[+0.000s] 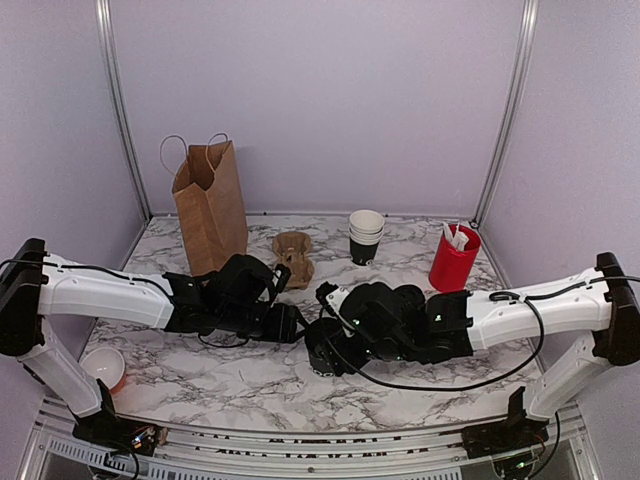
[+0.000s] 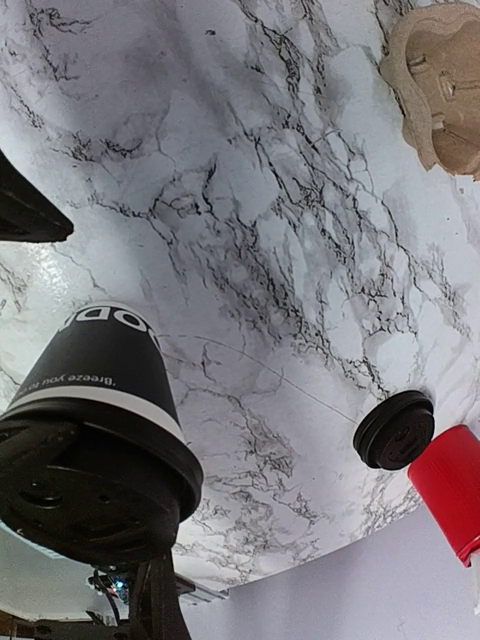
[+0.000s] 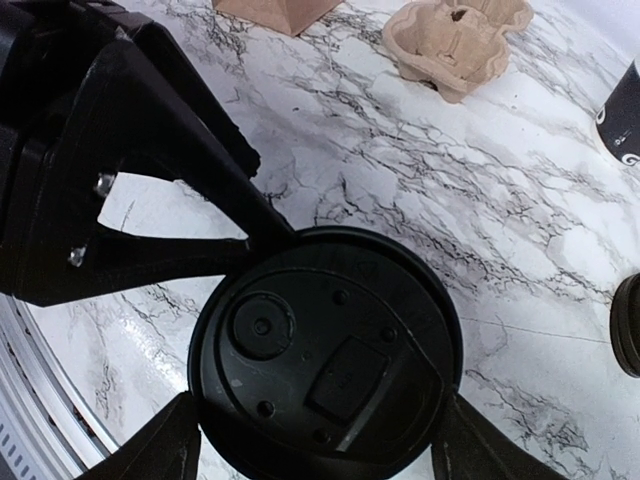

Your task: Pack the takeout coffee

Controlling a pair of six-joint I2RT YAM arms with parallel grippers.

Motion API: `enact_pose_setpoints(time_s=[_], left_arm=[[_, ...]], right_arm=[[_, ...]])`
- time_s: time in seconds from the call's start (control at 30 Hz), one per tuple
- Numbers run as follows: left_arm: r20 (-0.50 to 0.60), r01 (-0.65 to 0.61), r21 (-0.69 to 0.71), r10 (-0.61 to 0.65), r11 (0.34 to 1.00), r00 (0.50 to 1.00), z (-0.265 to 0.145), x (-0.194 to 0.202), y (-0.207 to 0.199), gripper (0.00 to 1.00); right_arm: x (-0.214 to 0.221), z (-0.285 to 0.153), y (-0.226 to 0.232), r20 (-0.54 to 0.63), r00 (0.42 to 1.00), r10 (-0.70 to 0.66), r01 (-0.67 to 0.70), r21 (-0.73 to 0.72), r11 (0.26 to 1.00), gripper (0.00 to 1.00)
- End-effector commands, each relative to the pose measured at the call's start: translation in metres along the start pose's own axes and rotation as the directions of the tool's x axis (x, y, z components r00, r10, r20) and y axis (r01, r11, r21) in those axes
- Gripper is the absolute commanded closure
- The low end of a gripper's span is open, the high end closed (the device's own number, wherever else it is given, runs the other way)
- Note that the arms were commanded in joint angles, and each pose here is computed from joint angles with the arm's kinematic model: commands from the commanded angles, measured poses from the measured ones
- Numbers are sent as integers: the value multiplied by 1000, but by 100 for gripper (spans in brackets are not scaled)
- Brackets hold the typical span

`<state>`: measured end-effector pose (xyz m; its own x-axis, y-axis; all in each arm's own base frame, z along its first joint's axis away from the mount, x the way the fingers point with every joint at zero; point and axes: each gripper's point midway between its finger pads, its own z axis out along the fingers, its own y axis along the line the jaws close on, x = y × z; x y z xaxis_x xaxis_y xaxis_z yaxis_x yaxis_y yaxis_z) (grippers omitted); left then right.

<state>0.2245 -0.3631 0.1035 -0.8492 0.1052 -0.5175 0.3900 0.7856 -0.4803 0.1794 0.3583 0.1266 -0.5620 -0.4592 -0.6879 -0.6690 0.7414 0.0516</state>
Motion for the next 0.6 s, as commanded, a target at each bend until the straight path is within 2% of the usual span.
enact_pose_setpoints(time_s=[0.0,0.2,0.57], left_arm=[[-184,-35,-213,-5,976,983,8,53,58,40],[-179,-38,-205,0,978,984,7,50,55,40],[-144,-53,-174,28,983,989,-2,30,38,40]], right_arm=[[98,21,-26,-303,952,-48,77,87,993,25],[106,23,-23,-310,950,-29,63,100,993,26],[32,-1,-13,-162,984,75,-71,28,997,25]])
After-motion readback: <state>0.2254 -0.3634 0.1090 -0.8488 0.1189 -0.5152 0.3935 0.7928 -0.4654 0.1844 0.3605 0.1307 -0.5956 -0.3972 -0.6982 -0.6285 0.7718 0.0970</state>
